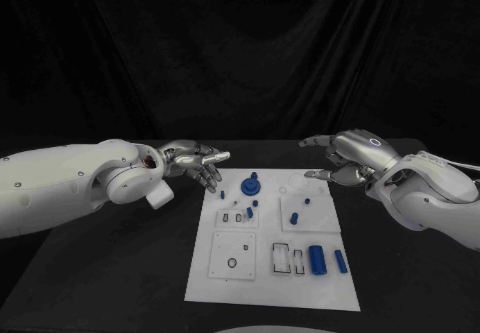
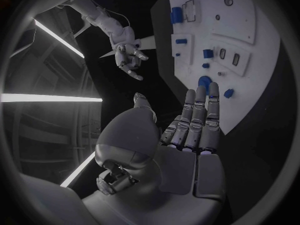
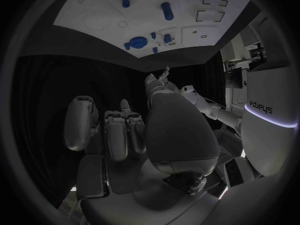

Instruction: Assemble the parts on the task board

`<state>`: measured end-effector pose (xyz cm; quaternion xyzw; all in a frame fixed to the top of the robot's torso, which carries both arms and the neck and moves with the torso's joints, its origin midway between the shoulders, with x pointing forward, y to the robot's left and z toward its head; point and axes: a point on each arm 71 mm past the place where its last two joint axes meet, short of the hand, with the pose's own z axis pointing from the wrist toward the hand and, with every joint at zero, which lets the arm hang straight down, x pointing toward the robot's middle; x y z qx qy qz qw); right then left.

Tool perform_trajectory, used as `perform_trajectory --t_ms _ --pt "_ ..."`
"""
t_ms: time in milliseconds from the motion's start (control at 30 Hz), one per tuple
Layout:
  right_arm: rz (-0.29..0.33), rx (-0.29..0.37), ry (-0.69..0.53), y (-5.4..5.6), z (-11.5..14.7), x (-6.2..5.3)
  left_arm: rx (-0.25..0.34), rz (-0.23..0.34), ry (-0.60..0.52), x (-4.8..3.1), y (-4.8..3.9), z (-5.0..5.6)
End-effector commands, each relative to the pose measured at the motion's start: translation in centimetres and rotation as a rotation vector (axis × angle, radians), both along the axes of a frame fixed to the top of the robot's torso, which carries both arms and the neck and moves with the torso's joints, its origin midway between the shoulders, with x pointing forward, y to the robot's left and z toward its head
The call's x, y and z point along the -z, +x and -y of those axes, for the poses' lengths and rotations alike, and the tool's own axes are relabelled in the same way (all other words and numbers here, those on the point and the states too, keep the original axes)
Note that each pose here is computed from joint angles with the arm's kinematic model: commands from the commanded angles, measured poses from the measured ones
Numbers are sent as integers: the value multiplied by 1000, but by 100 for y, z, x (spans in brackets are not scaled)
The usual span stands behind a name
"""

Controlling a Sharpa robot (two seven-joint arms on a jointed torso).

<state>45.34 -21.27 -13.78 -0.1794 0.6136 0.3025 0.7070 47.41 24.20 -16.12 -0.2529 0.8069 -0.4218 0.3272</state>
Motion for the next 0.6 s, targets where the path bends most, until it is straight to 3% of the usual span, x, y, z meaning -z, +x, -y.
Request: perform_trajectory --t_ms 33,267,467,600 --pt "-29 9 -20 0 23 46 96 -91 202 93 -60 44" --pt "-30 -9 -53 -22 22 105 192 -31 407 76 -63 222" --pt "-53 -7 -80 -29 31 160 222 23 516 22 -4 388" --pt "-71 -4 -95 -24 27 191 244 21 560 24 23 481"
